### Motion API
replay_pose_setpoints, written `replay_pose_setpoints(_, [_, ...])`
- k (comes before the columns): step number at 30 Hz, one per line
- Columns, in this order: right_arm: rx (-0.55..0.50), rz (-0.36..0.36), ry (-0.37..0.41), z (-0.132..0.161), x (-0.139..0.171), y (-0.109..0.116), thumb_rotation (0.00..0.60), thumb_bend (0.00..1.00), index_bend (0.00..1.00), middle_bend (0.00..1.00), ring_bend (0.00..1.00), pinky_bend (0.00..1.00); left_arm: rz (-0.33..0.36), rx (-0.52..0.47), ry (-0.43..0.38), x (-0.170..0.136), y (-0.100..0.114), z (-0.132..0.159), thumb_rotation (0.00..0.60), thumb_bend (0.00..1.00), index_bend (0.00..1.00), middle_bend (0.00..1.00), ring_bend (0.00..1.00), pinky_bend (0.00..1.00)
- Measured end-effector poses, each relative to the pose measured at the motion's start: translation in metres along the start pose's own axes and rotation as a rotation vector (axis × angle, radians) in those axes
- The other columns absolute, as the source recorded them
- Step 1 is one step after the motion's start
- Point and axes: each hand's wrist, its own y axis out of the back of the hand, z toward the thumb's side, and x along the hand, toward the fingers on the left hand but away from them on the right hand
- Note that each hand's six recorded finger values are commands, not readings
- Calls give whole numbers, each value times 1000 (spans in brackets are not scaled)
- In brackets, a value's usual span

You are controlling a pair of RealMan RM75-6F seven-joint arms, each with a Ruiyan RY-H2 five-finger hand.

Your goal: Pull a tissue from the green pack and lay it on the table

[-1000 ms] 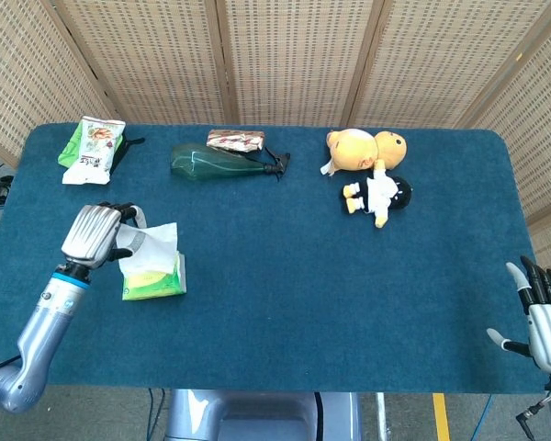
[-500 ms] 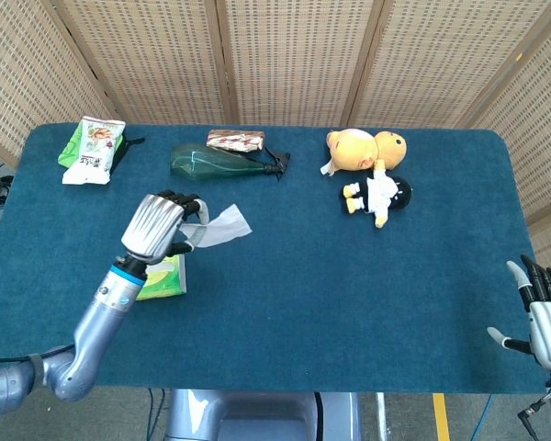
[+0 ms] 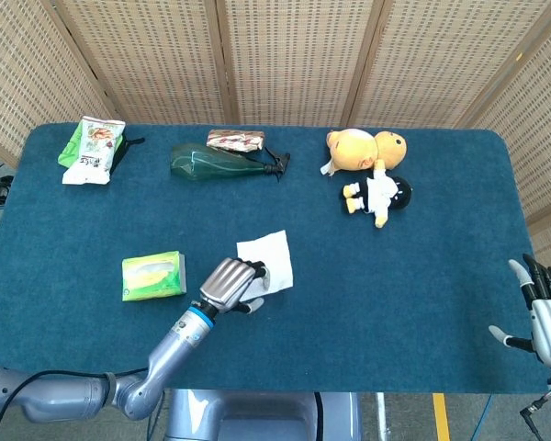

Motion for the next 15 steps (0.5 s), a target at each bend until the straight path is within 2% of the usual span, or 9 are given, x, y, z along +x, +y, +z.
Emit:
replay_pose_setpoints(3, [-4,-1,-4,-2,0,1,600,0,0,0,0,0,-52,-17,22,-1,-7,0,600,0,0,0,0,1])
replay_pose_setpoints(6, [-6,-1,-5,-2,0,1,600,0,0,0,0,0,-37,-22,9,-4,-1,4,600,0,0,0,0,0])
replay_pose_setpoints(8, [-7,-2,-2,-2,0,1,600,0,0,0,0,0,-3,-12,-10,-7,10,7,600,0,0,0,0,0])
replay_pose_setpoints(11, [-2,-1,5,0,1,1,600,0,0,0,0,0,82,27,-41,-17,38,4,600,0,0,0,0,0])
replay_pose_setpoints(15, [2,-1,11,3,2,0,600,0,0,0,0,0,188,96,-59,-38,82,-13,600,0,0,0,0,0])
